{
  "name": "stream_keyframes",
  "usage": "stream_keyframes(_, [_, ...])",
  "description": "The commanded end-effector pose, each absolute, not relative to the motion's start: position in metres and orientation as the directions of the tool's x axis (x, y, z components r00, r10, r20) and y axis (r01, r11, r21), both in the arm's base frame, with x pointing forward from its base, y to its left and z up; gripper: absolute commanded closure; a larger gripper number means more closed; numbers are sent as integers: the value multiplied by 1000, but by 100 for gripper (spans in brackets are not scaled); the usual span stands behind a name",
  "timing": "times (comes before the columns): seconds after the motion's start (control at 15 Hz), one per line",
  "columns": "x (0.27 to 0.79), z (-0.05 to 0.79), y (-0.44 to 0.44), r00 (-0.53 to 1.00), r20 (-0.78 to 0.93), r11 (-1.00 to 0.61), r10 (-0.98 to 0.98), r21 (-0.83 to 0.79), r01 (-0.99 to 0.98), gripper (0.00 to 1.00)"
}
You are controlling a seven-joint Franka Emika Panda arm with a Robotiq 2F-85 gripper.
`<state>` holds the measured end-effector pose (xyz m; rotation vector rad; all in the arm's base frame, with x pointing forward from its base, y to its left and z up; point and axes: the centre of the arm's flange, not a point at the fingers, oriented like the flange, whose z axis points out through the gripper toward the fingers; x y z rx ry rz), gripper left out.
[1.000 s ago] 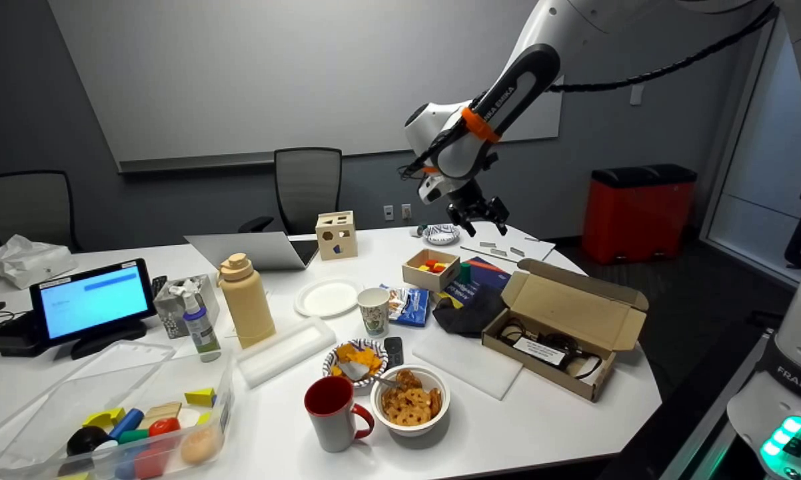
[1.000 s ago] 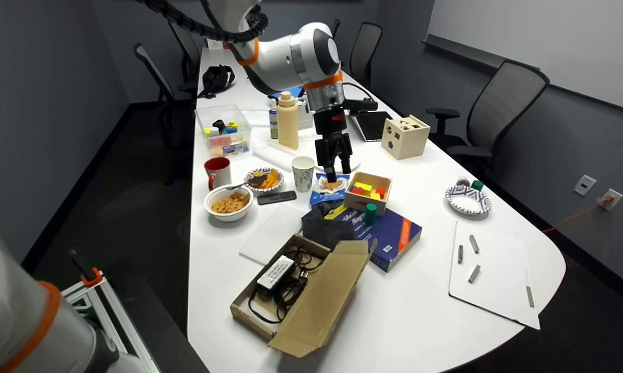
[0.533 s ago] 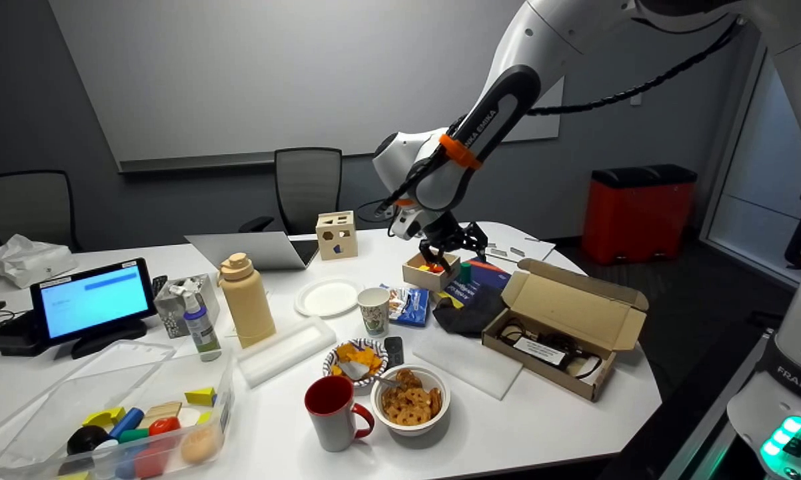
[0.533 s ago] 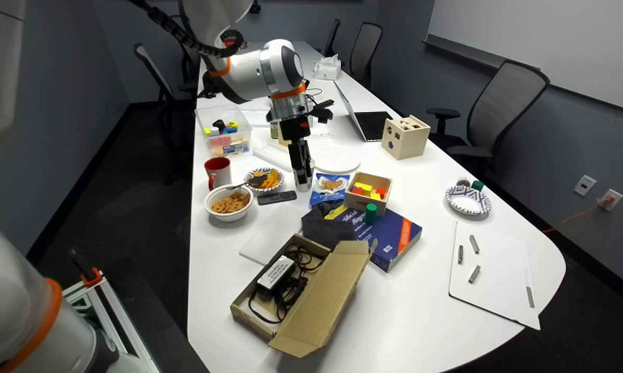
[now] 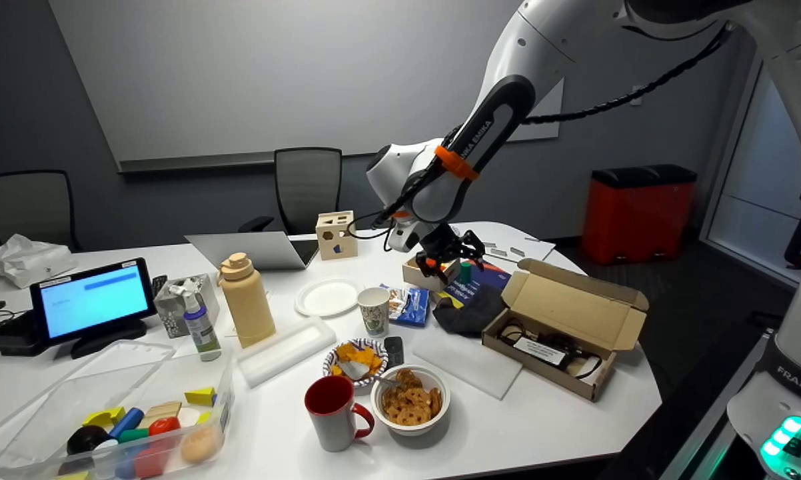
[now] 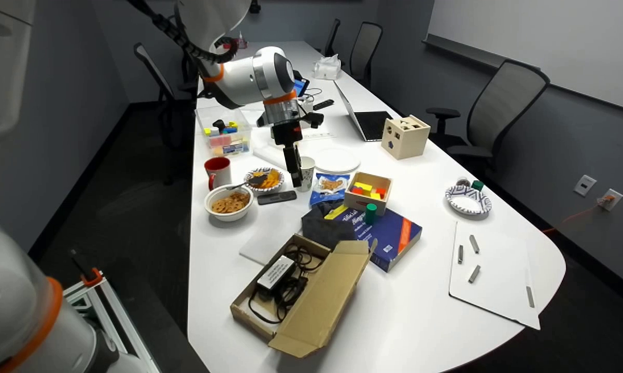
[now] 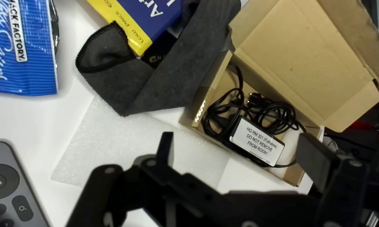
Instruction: Press the remote control
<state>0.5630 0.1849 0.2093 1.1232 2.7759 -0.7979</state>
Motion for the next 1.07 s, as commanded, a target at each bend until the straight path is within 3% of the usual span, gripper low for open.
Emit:
stream_keyframes(0.0, [563,209,185,-736,-225,605,638,-446,660,0])
stream_keyframes(0.6, [581,194,233,-894,-160,878,420,-179,444,0])
stream_keyframes(1.0, [580,182,249,-957,-133,966,258,32,256,0])
